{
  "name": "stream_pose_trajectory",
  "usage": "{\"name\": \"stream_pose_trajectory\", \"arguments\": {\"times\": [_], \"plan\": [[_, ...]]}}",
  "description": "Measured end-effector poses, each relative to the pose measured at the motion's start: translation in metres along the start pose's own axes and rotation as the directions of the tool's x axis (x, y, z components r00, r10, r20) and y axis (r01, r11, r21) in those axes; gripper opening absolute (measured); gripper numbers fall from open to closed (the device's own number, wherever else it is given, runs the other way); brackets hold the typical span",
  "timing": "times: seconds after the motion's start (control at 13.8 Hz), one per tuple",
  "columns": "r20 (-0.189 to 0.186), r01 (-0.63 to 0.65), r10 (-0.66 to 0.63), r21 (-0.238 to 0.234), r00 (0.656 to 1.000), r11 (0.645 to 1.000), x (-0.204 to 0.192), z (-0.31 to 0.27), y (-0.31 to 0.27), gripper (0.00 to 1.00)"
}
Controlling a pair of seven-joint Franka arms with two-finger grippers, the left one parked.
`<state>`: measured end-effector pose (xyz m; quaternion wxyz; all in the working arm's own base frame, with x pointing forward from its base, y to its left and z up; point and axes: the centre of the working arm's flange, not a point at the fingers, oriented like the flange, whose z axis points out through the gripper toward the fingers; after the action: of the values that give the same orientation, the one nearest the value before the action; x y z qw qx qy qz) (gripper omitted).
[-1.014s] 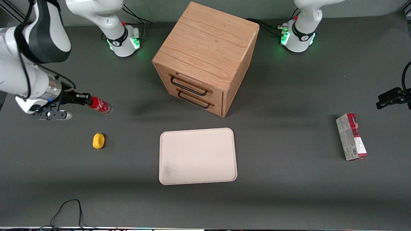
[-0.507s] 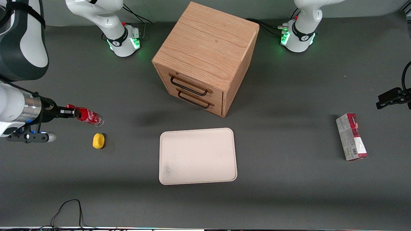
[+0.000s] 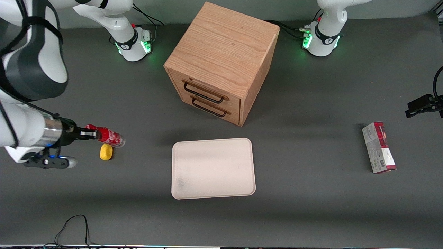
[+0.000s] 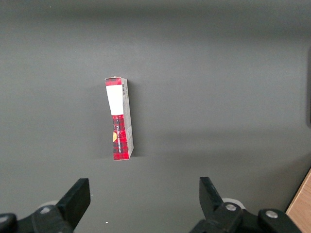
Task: Place coke bottle on tray
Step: 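Lift the bottle and carry it over the cream tray, then lower the bottle upright onto the tray and open the right gripper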
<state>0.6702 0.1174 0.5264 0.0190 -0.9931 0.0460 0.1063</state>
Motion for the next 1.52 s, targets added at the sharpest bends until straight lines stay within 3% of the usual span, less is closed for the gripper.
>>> {"name": "stream_pose_trajectory", "arguments": {"times": [0.65, 1.16, 1.52], "plan": [[-0.104, -0.025, 0.029, 0.041, 0.994, 0.999, 0.029, 0.080, -0.130, 0.31], [-0.173, -0.064, 0.084, 0.118, 0.981, 0.991, 0.064, 0.131, -0.159, 0.31], [-0.186, -0.066, 0.091, 0.135, 0.978, 0.989, 0.081, 0.177, -0.171, 0.31]]}}
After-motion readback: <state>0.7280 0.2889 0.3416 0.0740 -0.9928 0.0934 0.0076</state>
